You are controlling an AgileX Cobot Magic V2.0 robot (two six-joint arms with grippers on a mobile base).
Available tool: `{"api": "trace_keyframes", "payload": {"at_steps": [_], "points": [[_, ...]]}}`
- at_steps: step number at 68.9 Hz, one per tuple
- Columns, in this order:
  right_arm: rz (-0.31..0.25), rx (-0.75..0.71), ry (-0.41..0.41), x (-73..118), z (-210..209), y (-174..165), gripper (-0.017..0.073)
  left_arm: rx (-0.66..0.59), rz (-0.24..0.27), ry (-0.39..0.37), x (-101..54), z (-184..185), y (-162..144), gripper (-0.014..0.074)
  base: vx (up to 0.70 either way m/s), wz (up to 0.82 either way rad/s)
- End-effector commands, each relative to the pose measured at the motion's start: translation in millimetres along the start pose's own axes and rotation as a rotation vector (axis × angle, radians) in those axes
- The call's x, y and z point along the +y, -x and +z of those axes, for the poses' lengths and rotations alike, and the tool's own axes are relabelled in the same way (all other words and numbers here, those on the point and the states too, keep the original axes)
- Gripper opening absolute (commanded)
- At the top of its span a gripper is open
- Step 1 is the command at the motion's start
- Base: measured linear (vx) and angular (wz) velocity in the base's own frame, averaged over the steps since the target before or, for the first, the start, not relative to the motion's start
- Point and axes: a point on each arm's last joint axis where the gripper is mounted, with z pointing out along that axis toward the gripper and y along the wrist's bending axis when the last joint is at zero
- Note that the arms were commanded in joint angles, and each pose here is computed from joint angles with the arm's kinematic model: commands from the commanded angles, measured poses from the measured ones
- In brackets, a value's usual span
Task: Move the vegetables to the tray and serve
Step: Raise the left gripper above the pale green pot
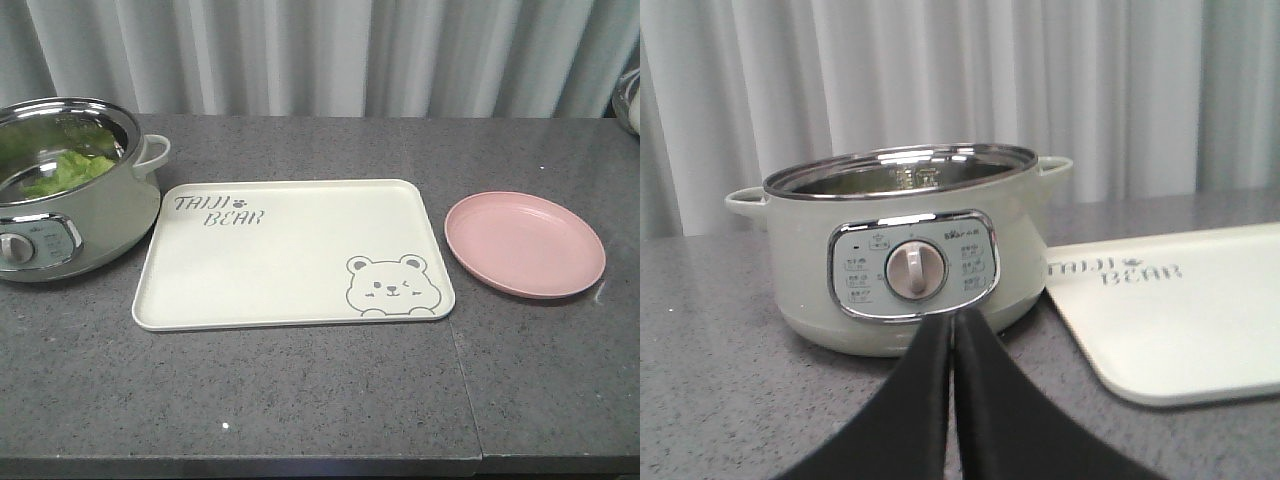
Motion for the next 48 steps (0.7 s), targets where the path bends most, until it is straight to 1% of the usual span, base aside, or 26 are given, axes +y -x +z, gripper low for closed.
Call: {"api": "trace_keyframes", "payload": {"at_steps": [1,6,13,17,21,25,27,29,34,37,42,48], "points": [[0.043,-0.107,0.003,-0.1,-0.6,8.2,-0.0004,-0.142,-0.155,0.009,1.7,-2.0,11.4,-0.0006,0.00,0.00],[0.058,-0.104,0.001,-0.3,-0.6,8.0,-0.0004,-0.197,-0.265,0.008,3.0,-2.9,16.2,-0.0006,0.00,0.00],[0.128,-0.107,-0.002,-0.9,-0.6,8.6,-0.0004,-0.240,-0.401,0.002,4.4,-3.7,19.7,-0.0006,0.00,0.00],[0.149,-0.112,-0.001,-0.5,-0.9,11.4,-0.0004,-0.264,-0.484,-0.005,5.1,-4.2,21.6,-0.0006,0.00,0.00],[0.149,-0.125,0.009,2.2,-2.0,22.4,-0.0004,-0.289,-0.558,-0.017,5.6,-4.9,24.2,-0.0006,0.00,0.00],[0.133,-0.140,0.023,6.8,-3.8,41.1,-0.0004,-0.310,-0.610,-0.029,5.8,-5.7,28.1,-0.0006,0.00,0.00],[0.131,-0.141,0.029,9.4,-4.5,51.7,-0.0004,-0.317,-0.624,-0.034,5.7,-6.2,31.6,-0.0006,0.00,0.00],[0.130,-0.136,0.036,12.2,-4.9,62.5,-0.0003,-0.329,-0.623,-0.040,5.6,-7.2,36.8,-0.0006,0.00,0.00],[0.120,-0.115,0.050,19.5,-5.2,91.0,0.0005,-0.346,-0.588,-0.055,4.4,-10.5,53.5,0.0000,0.00,0.00],[0.091,-0.085,0.053,22.9,-2.6,103.3,0.0020,-0.353,-0.564,-0.064,3.6,-12.8,63.9,0.0006,0.00,0.00],[0.048,-0.064,0.058,27.9,2.6,124.3,0.0070,-0.355,-0.530,-0.075,2.4,-18.6,83.6,0.0029,0.00,0.00],[0.045,-0.052,0.060,31.2,9.3,139.0,0.0170,-0.336,-0.527,-0.082,1.4,-25.1,100.6,0.0074,0.00,0.00]]}}
